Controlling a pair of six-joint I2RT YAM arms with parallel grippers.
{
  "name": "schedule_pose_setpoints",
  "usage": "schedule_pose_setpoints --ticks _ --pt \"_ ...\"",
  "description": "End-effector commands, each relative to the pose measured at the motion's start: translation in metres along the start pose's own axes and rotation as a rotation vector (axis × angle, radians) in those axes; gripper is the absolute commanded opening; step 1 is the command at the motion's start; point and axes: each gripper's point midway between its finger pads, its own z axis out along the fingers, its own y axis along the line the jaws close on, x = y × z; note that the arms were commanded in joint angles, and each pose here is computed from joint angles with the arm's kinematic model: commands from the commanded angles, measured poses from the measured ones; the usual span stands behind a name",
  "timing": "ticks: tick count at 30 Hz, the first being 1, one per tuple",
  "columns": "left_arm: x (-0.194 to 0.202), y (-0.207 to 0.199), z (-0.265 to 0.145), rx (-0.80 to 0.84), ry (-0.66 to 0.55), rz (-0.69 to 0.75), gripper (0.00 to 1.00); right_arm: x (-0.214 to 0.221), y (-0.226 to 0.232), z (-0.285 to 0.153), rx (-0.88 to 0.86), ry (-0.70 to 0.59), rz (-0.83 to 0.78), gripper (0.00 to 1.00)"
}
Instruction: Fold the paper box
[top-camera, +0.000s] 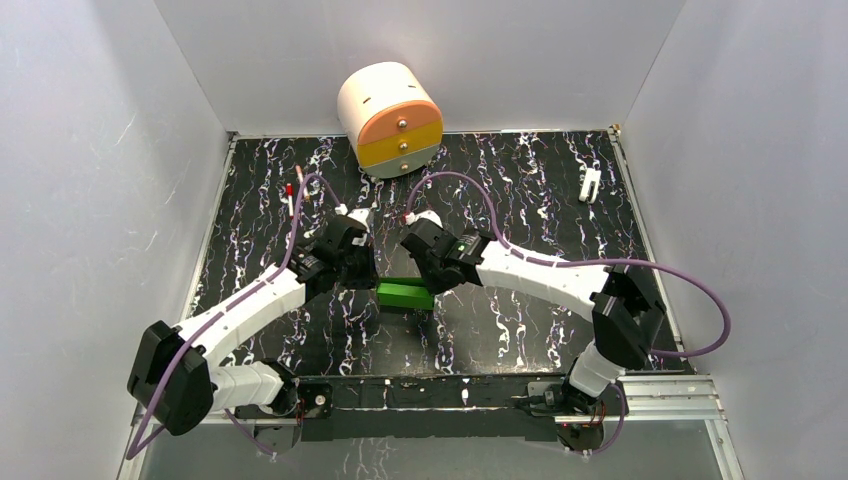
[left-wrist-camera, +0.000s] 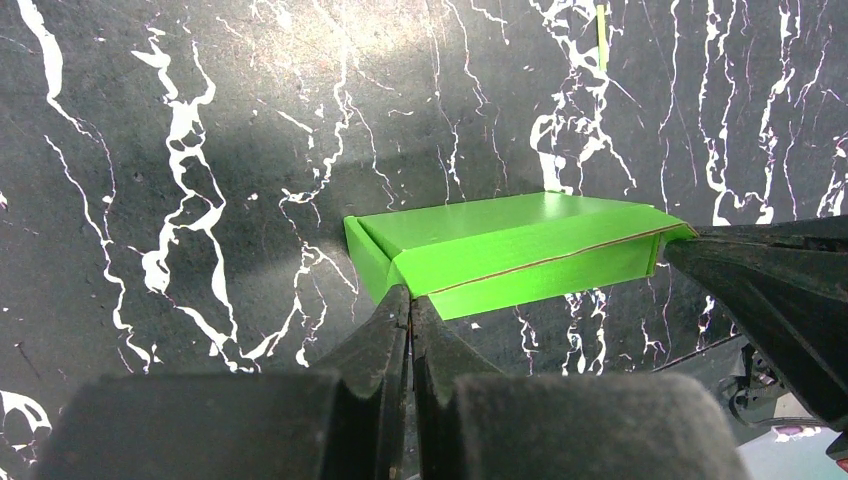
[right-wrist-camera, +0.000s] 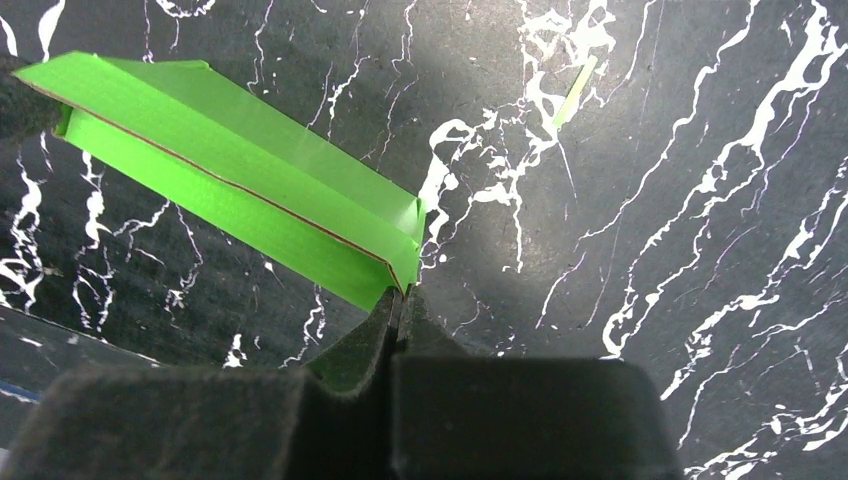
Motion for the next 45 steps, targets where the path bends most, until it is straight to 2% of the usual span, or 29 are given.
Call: schedule_pose_setpoints --ticks 1,11,22,36,45 --pt "0.031 -0.006 0.0 0.029 0.096 -0.007 0.0 -0.037 0.035 -0.009 -0.113 -0.079 0.164 0.0" --pt "0.035 -0.008 0.001 0.033 0.088 -0.012 0.0 -0.044 0.03 -0.012 -0.099 -0.093 0.289 0.0" --pt "0.032 -0.011 0.0 0.046 0.072 -0.017 0.0 -0.04 0.021 -0.005 -0.063 -0.116 0.359 0.0" --pt "0.02 -0.021 -0.008 0.072 0.052 -0.011 0.0 -0.011 0.009 0.011 -0.003 -0.04 0.289 0.0" --pt "0.008 -0.03 -0.015 0.077 0.048 -0.018 0.0 -0.003 0.009 0.011 -0.008 -0.037 0.225 0.0"
